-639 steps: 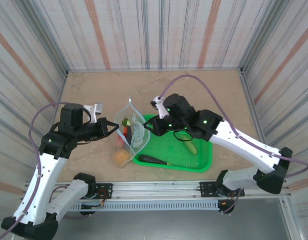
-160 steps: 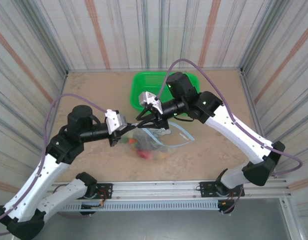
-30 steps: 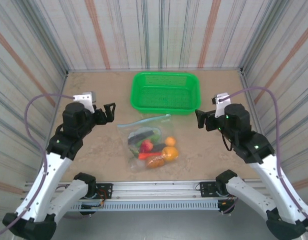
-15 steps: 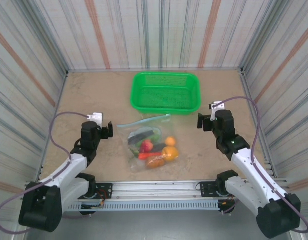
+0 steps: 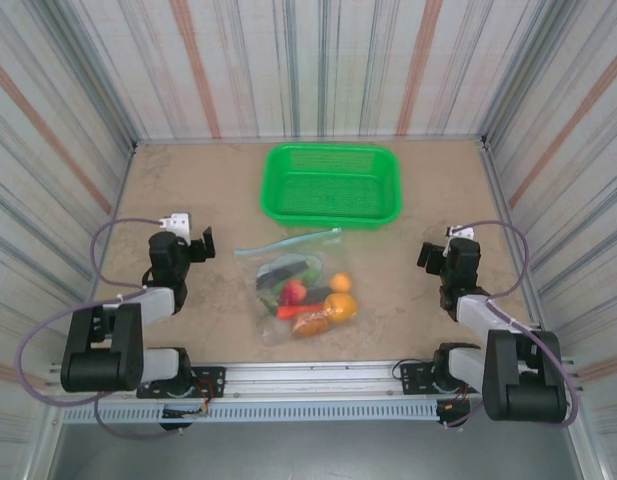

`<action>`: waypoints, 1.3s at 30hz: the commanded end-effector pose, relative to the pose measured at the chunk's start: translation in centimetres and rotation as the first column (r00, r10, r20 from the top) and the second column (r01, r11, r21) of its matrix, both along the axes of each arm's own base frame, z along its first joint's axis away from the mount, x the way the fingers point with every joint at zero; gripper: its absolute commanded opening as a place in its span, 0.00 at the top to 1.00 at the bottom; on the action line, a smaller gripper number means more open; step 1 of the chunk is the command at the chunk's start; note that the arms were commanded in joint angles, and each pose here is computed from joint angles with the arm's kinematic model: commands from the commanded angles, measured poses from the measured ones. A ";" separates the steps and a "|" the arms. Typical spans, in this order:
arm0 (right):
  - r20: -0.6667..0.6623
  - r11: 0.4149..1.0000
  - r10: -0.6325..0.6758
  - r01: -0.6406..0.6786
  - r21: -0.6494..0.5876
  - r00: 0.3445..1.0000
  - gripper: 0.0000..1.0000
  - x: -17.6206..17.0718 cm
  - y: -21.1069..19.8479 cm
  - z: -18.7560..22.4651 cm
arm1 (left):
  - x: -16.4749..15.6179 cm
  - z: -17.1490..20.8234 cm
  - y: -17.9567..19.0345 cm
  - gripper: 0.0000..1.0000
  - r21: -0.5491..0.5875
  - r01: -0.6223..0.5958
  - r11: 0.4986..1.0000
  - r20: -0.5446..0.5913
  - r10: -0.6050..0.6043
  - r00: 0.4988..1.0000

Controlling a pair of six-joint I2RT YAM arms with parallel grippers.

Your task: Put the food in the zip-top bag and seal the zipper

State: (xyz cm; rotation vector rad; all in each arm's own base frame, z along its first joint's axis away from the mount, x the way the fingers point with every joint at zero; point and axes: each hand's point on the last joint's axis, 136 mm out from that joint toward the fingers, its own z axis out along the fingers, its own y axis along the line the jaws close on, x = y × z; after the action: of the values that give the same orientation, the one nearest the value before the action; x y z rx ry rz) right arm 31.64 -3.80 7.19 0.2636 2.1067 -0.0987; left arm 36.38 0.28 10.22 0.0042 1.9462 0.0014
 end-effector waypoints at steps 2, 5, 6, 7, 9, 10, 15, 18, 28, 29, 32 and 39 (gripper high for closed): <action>0.241 0.994 0.098 -0.106 0.019 0.966 0.01 3.5 1.2 4.5 | 0.9 0.0 -0.9 0.01 -0.001 0.082 0.997 0.111 -0.081 0.991; 0.271 0.984 0.154 -0.174 0.049 0.950 0.01 4.6 1.8 4.4 | 1.8 -0.6 -1.3 0.01 -0.007 0.106 0.994 0.060 -0.106 0.993; 0.271 0.984 0.150 -0.171 0.054 0.951 0.01 4.8 1.6 4.0 | 2.3 -0.8 -1.2 0.01 -0.010 0.105 0.994 0.015 -0.105 0.994; 0.280 0.984 0.139 -0.165 0.073 0.950 0.01 5.0 1.3 3.6 | 3.0 -0.9 -1.0 0.01 -0.015 0.092 0.996 0.007 -0.092 0.996; 0.281 0.980 0.148 -0.178 0.084 0.948 0.01 5.3 1.3 2.3 | 3.0 -1.0 -1.2 0.01 -0.009 0.099 0.995 -0.009 -0.099 0.995; 0.290 0.978 0.167 -0.196 0.074 0.942 0.01 5.7 1.7 1.8 | 3.0 -1.0 -1.2 0.01 -0.003 0.098 0.995 -0.013 -0.098 0.995; 0.176 0.973 0.216 -0.226 0.040 0.961 0.01 7.7 2.9 1.1 | 3.2 -1.2 -1.7 0.01 0.018 0.109 0.994 -0.025 -0.109 0.994; 0.155 0.984 0.170 -0.176 0.021 0.973 0.01 8.0 2.4 1.0 | 3.3 -1.1 -1.7 0.01 0.019 0.109 0.994 -0.024 -0.108 0.994; 0.146 0.988 0.154 -0.157 0.010 0.977 0.01 7.8 2.3 0.9 | 3.2 -1.1 -1.6 0.01 0.014 0.112 0.994 -0.019 -0.111 0.994; 0.147 0.988 0.150 -0.152 0.007 0.978 0.01 7.8 2.2 0.9 | 3.2 -1.0 -1.6 0.01 0.010 0.112 0.994 -0.017 -0.112 0.994; 0.148 0.988 0.152 -0.156 0.015 0.977 0.01 7.8 2.2 0.9 | 3.1 -0.9 -1.1 0.01 0.008 0.082 0.997 -0.012 -0.082 0.997; 0.151 0.987 0.154 -0.158 0.015 0.977 0.01 7.8 2.2 1.0 | 3.1 -1.0 -2.4 0.01 0.031 0.143 0.989 -0.020 -0.143 0.990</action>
State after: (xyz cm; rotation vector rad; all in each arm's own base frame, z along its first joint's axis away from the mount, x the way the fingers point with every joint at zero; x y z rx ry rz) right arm 39.66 -1.36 8.22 0.1202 1.9723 0.0667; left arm 39.30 -1.11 8.62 0.0937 1.9801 -0.0517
